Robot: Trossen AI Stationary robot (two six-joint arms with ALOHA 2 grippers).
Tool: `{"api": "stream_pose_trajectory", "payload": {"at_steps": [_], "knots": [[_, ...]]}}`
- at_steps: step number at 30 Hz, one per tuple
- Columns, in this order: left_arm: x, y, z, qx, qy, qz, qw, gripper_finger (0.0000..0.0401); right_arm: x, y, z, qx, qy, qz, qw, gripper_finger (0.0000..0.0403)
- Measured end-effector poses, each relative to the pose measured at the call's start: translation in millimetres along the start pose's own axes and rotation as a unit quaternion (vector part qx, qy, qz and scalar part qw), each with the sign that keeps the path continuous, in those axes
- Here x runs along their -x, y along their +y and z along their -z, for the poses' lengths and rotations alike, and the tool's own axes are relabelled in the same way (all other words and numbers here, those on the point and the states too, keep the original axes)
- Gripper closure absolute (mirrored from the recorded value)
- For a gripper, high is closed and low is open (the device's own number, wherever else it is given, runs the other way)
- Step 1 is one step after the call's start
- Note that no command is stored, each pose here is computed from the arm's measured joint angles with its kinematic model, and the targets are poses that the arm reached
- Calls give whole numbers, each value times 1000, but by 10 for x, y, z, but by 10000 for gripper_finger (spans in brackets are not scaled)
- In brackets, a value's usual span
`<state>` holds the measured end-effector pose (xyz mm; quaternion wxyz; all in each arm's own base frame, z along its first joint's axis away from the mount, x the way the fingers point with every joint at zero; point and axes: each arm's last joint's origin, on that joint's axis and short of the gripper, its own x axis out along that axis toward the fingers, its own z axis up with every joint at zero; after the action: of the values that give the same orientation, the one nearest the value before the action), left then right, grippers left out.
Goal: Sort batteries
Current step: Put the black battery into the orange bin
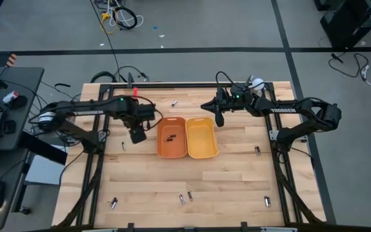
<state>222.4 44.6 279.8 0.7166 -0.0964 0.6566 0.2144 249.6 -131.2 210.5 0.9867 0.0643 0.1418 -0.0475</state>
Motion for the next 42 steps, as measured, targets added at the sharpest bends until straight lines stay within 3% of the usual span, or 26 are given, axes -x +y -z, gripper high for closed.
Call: {"api": "stream_pose_trajectory", "payload": {"at_steps": [4, 11, 18, 25, 32, 34, 39, 42], "knots": [[103, -107, -117, -20, -98, 44, 994, 224, 0, 0, -1, -9, -1, 0, 1000, 385], [187, -327, -361, -62, -234, 90, 966, 224, 0, 0, 0, -13, 0, 0, 1000, 385], [187, -364, -422, -67, -257, 90, 960, 213, -2, 5, 22, -18, 11, -1, 1000, 385], [183, -362, -467, -54, -276, 63, 958, 164, -2, 6, 24, -18, 12, -1, 1000, 384], [155, -366, -464, -53, -265, 62, 961, 111, -2, 5, 21, -17, 11, -1, 1000, 385], [135, -355, -425, -31, -242, 62, 968, 105, -2, 5, 15, -16, 8, -1, 1000, 384], [52, -327, -155, 50, -100, 57, 992, 109, -2, 5, 16, -15, 8, -1, 1000, 385], [56, -418, 55, 81, -19, 41, 996, 117, -2, 5, 12, -14, 6, -1, 1000, 384]]}}
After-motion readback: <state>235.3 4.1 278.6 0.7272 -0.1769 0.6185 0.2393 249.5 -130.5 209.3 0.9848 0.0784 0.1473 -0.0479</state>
